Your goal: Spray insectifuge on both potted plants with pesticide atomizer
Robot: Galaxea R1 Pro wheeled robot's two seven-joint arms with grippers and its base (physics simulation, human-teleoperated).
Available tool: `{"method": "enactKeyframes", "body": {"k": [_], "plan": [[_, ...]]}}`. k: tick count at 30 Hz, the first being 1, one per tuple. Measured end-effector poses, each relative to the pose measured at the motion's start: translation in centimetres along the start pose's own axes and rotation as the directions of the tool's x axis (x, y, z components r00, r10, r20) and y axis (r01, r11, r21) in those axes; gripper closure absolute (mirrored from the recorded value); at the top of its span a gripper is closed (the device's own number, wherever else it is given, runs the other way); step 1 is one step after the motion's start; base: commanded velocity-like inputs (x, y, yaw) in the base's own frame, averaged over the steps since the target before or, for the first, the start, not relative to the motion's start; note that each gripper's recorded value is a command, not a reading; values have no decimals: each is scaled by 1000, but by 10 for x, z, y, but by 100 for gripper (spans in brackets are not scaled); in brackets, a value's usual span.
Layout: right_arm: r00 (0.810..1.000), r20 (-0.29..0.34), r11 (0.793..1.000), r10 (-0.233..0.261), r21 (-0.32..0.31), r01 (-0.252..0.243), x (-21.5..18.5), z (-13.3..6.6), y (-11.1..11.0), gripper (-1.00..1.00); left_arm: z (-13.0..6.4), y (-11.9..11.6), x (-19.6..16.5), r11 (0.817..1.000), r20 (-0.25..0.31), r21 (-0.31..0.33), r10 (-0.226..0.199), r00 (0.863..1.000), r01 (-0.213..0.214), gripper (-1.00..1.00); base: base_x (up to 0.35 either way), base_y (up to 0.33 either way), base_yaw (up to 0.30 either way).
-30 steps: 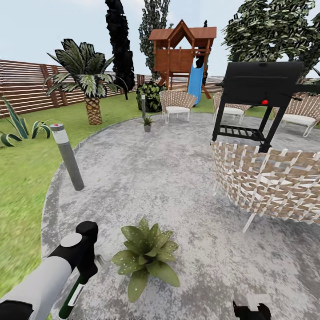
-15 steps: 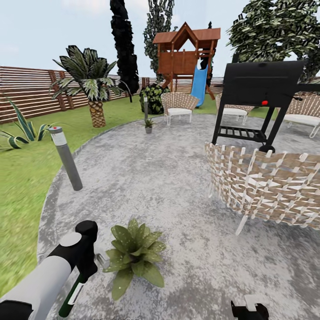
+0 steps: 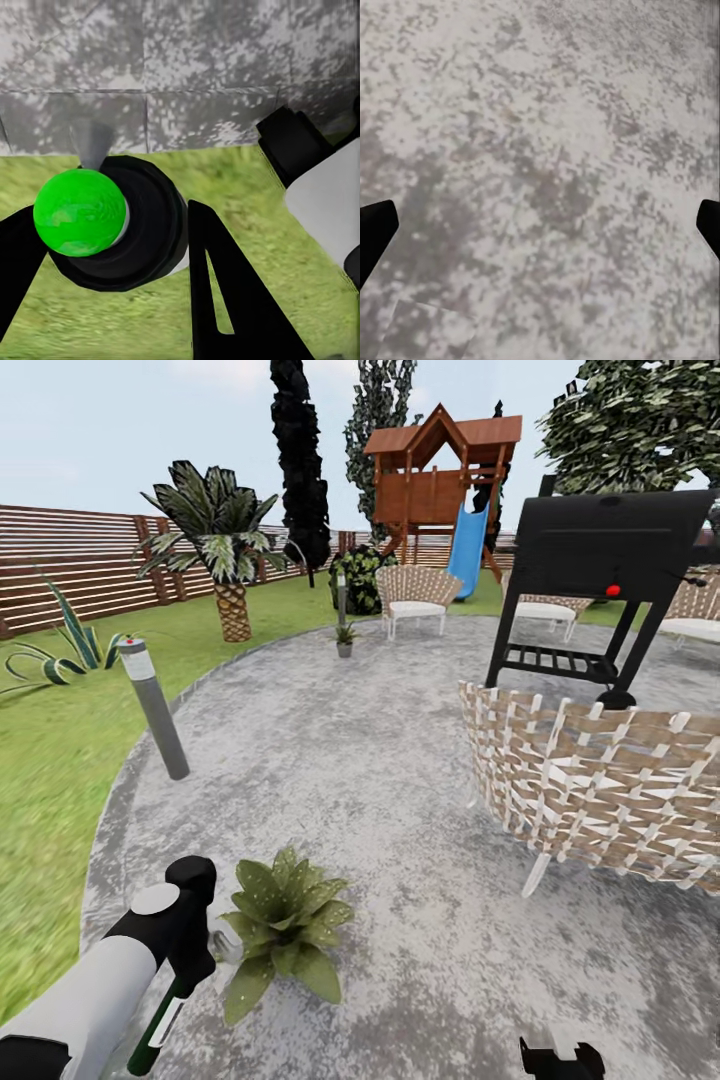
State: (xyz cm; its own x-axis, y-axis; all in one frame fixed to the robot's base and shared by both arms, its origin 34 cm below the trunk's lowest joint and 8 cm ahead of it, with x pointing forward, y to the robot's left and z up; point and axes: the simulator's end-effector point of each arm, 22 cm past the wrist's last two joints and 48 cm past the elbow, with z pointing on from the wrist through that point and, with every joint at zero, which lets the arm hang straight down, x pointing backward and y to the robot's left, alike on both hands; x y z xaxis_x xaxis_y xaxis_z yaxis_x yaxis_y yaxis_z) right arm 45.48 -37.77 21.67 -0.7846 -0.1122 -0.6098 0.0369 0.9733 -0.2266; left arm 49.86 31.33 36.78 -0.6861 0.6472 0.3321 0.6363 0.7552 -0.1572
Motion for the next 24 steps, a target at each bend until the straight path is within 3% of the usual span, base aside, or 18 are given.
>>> {"method": "enactKeyframes", "body": {"k": [6,14,15,17,19,21,24], "plan": [[1000,0,1000,0,1,0,0,0,0,-100,7,10,15,1000,-21,-13,-20,1000,20,100,0,-37,222],[1000,0,1000,-5,5,5,0,0,-5,-100,41,-9,26,1000,-51,-2,-10,999,10,100,0,-1,107],[1000,0,1000,-6,6,6,0,0,-6,-100,42,-9,25,1000,-47,-8,-8,999,8,100,0,0,2],[1000,0,1000,-8,6,8,0,0,-7,-100,42,-16,-2,999,17,-41,11,1000,-11,100,0,0,0],[1000,-1,1000,-9,5,9,1,0,-7,-100,44,-17,-7,999,35,-45,2,999,-1,100,0,0,0],[1000,-1,1000,-9,5,9,1,0,-7,-100,62,-26,6,1000,17,-18,-12,1000,13,100,0,0,0],[1000,-1,1000,-10,6,10,1,0,-7,-100,74,-30,12,1000,4,-30,-10,1000,10,100,0,0,0]]}}
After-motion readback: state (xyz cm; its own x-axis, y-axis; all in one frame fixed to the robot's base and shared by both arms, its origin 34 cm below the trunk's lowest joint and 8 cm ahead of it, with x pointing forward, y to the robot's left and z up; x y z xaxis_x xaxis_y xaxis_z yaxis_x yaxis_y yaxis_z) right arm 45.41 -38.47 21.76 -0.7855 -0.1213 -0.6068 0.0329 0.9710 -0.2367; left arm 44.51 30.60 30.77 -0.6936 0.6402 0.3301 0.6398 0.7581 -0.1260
